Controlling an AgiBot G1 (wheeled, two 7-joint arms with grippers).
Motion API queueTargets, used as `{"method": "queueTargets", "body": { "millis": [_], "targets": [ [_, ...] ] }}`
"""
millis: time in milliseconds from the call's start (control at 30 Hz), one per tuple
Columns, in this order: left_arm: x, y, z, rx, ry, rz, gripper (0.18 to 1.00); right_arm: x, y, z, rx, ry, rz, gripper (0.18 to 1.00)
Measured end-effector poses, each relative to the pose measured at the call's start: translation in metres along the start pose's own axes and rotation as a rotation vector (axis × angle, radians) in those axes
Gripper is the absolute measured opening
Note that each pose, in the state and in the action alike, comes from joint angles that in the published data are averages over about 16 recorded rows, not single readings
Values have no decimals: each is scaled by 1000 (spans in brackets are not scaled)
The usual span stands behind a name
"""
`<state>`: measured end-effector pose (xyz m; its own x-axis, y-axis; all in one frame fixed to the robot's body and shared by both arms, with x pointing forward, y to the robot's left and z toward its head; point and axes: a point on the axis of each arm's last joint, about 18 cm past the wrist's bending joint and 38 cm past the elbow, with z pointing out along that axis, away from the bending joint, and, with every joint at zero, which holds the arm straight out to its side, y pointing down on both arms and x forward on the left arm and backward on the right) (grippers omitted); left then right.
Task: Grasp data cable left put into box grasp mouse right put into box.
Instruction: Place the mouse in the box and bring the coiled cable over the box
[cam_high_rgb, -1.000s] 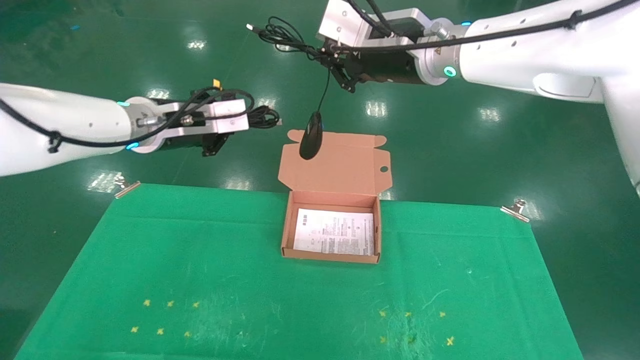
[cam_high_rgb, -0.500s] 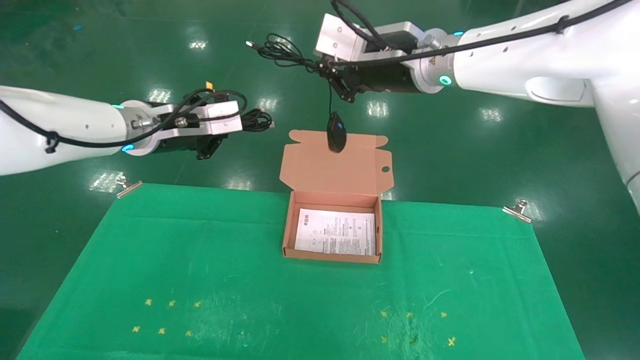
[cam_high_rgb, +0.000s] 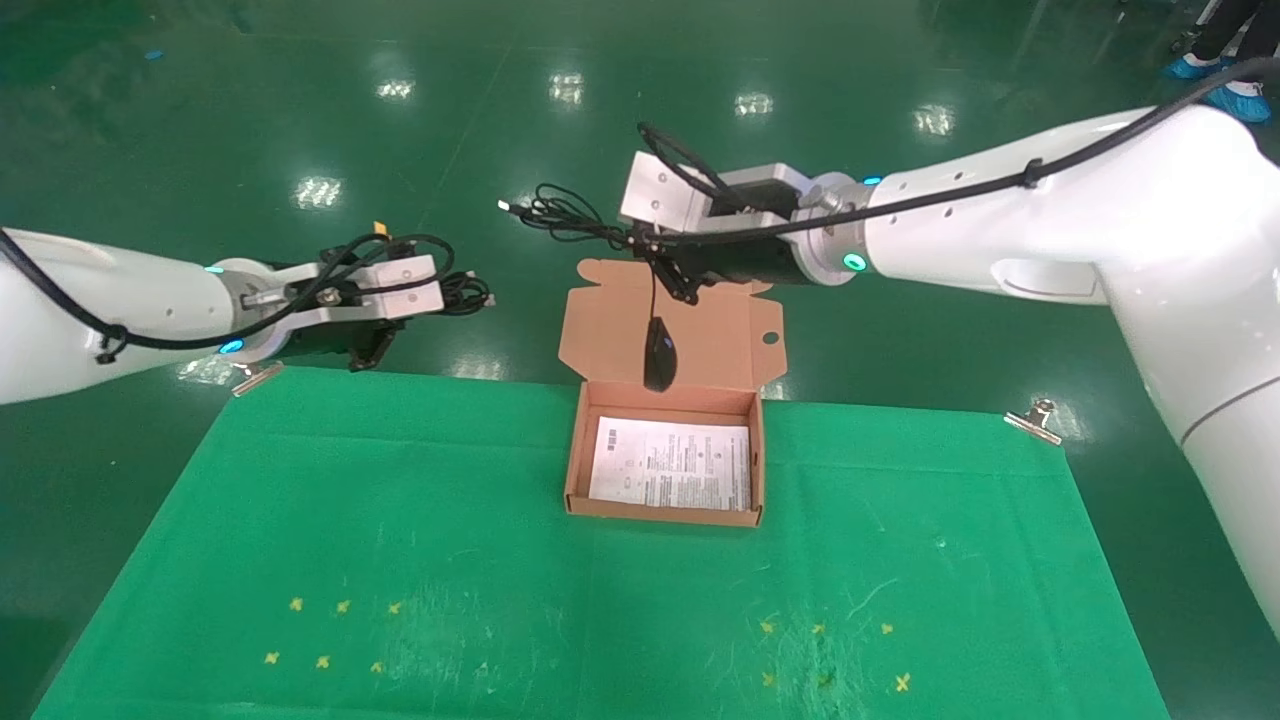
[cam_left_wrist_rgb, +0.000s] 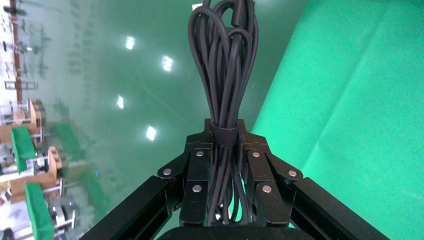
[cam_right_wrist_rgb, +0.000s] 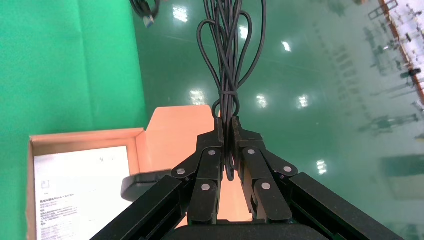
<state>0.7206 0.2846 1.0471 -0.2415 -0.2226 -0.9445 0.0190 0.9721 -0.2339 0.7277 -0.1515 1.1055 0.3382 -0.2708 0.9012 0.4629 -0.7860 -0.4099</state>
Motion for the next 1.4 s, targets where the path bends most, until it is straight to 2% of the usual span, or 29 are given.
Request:
{"method": "queueTargets", "body": {
  "millis": [300,733,1100,1400],
  "targets": [
    [5,9,-1,-41,7,-14,263,-35,15,17,-23,-58,66,204],
    [6,9,-3,-45,5,-15,263,-79,30,35,-35,-128,198,204],
    [6,9,-3,-46,5,-15,263,-98,67,41,-132,-123,315,204],
    [7,8,-2,-44,6,-14,263,-103,82,40,-168,-120,351,209]
  ]
}}
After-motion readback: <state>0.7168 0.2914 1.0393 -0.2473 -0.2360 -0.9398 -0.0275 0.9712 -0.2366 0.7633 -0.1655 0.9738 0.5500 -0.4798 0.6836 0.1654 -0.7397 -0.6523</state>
